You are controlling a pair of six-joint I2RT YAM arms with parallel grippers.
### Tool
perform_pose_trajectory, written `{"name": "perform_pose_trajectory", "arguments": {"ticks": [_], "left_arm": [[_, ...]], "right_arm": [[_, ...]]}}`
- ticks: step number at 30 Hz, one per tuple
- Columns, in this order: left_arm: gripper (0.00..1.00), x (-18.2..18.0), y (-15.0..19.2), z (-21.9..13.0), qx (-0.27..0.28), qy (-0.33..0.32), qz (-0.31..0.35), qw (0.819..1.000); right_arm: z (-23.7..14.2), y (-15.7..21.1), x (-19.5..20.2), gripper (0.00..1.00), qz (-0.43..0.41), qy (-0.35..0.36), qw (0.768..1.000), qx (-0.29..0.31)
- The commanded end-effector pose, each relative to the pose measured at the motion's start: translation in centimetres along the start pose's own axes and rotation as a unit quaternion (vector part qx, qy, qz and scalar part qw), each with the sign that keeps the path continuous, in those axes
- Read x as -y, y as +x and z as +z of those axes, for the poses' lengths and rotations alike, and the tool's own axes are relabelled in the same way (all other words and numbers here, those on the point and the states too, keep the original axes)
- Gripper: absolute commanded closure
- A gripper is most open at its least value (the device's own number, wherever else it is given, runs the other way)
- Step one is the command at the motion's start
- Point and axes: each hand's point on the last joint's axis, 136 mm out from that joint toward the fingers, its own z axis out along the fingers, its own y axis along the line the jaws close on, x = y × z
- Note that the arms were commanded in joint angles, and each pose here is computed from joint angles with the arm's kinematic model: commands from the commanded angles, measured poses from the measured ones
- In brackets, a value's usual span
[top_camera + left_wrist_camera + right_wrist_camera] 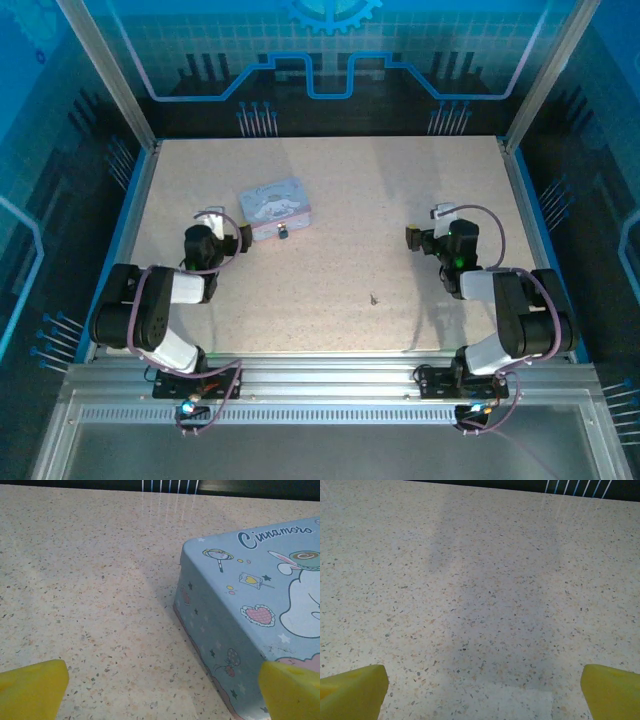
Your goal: Unlock a padlock with a key
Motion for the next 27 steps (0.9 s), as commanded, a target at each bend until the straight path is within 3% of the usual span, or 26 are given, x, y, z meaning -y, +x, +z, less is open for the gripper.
{"name": "perform_pose_trajectory", "arguments": {"ticks": [1,27], "left_arm": [[0.01,0.65,-1.43,0.03,0.024,0.02,0.005,1.0],[0.01,0.29,-1.56,-0.09,0.028,0.01,-0.001,1.0]], "right_arm": [[0.15,-1.17,-0.13,0.0,-0.004,0.004,1.0,0.018],[-0.06,-1.73,-0.54,0.0,-0.008,-0.011,1.0,0.015]]}}
